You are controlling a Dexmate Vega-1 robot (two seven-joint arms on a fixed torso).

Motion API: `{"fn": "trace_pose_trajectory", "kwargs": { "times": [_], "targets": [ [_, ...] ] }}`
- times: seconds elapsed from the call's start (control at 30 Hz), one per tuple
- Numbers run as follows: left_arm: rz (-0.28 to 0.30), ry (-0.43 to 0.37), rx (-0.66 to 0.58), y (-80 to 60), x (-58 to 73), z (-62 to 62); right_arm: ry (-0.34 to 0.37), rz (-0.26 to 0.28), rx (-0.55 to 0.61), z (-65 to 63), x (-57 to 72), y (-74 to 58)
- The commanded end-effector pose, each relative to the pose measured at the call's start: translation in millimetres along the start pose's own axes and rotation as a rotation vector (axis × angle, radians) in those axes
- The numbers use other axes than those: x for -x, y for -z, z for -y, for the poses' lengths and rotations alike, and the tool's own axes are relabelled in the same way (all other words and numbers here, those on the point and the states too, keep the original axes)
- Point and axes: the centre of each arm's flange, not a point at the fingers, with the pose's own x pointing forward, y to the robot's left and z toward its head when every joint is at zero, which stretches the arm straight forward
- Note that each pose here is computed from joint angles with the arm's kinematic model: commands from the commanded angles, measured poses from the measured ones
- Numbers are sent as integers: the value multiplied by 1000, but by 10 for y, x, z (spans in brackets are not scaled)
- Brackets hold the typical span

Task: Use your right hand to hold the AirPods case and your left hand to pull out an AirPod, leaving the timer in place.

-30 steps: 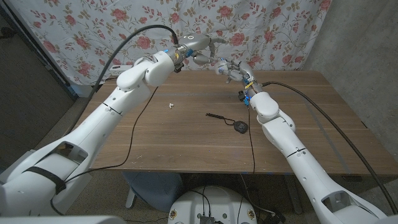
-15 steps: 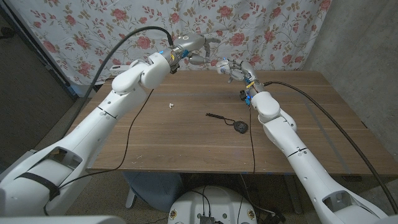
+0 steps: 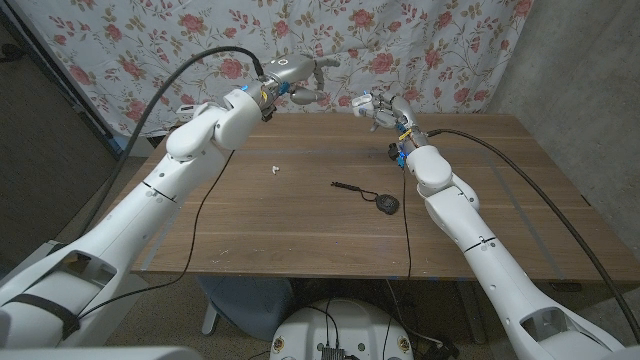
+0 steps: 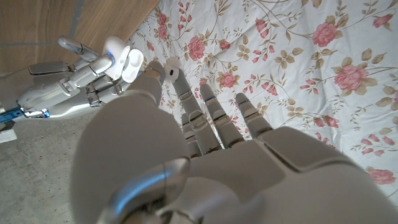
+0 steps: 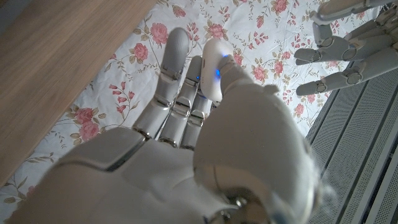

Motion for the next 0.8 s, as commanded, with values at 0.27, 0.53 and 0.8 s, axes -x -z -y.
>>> {"fn": "trace_pose_trajectory", "kwargs": {
  "times": [0.27,0.53,0.8],
  "targets": [
    [-149,5,2,253,390,8,24,-3,15,23,34,-19],
    [-205,32,-1,318,475,126,31,-9,16,35,46,-6],
    [-256,61,8,417,553,199,37,-23,9,52,50,24]
  ]
}}
